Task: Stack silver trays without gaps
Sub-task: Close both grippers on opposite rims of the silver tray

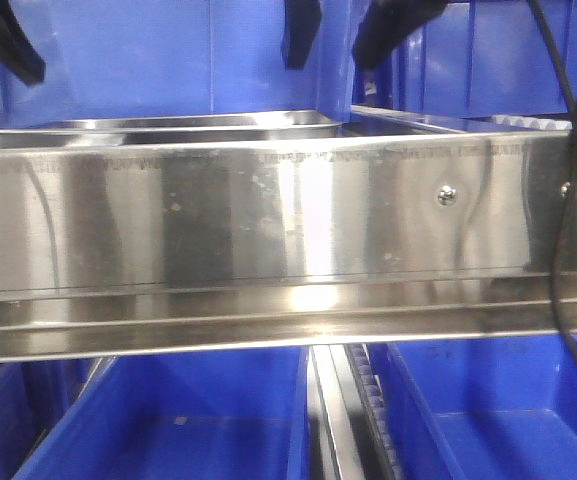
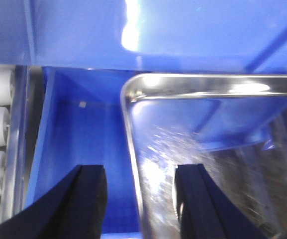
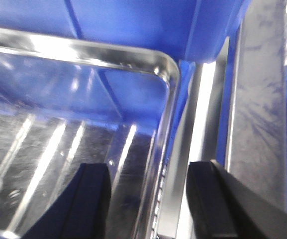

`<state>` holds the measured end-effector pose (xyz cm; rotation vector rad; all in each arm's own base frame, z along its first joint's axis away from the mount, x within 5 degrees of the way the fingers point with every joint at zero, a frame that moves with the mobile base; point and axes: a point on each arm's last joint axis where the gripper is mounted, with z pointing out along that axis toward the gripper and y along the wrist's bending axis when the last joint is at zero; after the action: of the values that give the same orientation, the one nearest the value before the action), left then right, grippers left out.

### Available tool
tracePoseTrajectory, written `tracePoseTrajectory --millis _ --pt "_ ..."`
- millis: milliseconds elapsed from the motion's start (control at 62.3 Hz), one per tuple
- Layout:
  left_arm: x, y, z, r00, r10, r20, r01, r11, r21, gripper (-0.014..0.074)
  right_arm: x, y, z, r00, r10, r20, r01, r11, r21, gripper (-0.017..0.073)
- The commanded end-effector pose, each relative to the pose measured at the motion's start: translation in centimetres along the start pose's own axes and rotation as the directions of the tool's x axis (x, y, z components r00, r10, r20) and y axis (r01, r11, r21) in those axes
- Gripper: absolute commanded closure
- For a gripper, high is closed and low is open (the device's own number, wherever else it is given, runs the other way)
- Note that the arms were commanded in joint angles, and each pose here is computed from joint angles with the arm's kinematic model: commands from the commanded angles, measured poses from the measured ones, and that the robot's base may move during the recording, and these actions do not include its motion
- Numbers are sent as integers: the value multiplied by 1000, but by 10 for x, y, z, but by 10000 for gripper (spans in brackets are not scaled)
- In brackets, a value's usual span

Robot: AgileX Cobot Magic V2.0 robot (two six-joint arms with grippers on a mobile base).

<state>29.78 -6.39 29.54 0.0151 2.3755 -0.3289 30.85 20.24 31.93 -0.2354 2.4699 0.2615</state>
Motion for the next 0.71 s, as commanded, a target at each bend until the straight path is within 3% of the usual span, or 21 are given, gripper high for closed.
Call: tracePoseTrajectory --millis 0,257,690 --pt "-2 1 6 1000 -16 1 16 1000 -4 347 -5 0 1 1000 -8 27 8 1000 -6 305" --pt "8 4 25 994 -39 -101 38 999 -10 347 -10 -1 22 1000 -2 -8 2 1000 20 305" --pt "11 6 34 990 -47 -131 46 999 -15 347 -12 -2 48 993 13 -121 -3 996 85 305"
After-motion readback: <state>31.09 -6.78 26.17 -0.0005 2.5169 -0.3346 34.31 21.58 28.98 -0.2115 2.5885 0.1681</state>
